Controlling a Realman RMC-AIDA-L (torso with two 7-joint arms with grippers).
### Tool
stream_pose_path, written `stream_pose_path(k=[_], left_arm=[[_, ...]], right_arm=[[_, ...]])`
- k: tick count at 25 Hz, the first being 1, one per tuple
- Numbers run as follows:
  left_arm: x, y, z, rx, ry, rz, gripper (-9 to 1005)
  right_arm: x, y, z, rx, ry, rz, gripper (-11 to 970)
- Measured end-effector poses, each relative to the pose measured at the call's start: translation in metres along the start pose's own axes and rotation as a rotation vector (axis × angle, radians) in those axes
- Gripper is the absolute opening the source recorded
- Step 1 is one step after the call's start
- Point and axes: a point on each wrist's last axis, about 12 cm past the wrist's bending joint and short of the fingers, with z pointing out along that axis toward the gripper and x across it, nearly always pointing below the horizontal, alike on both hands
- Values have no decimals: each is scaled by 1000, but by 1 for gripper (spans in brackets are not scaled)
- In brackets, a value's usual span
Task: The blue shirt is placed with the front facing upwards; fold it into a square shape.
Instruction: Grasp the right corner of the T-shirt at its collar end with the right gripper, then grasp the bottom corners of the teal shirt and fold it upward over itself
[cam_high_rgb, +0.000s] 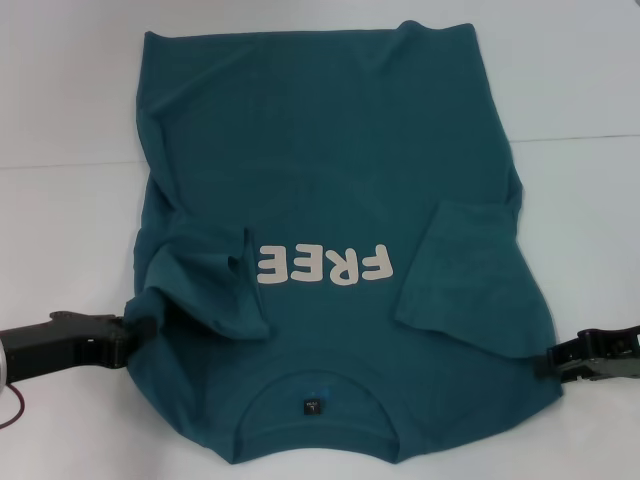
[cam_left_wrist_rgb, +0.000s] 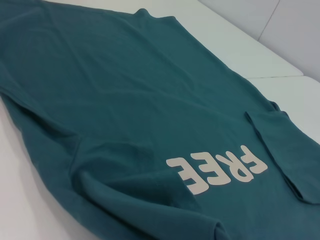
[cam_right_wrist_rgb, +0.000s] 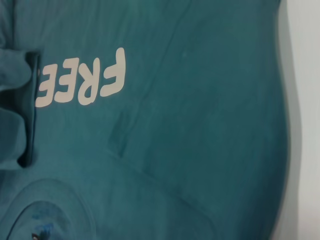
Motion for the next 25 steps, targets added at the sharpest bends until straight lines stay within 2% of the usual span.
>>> stream_pose_path(k=[5, 8, 13, 19, 25], left_arm=[[-1, 0, 0, 1, 0, 1, 31], [0, 0, 1, 2, 0, 1, 32], [0, 0, 1, 3, 2, -1, 33], [1, 0, 0, 4, 5, 0, 34], [4, 2, -8, 31, 18, -18, 35]], right_arm=[[-1, -2, -3, 15, -9, -11, 475], [-1, -4, -5, 23, -14, -16, 216], [-1, -4, -4, 30, -8, -25, 22], [1, -5, -8, 30, 17, -29, 22], [10, -10, -25, 28, 18, -23, 21]])
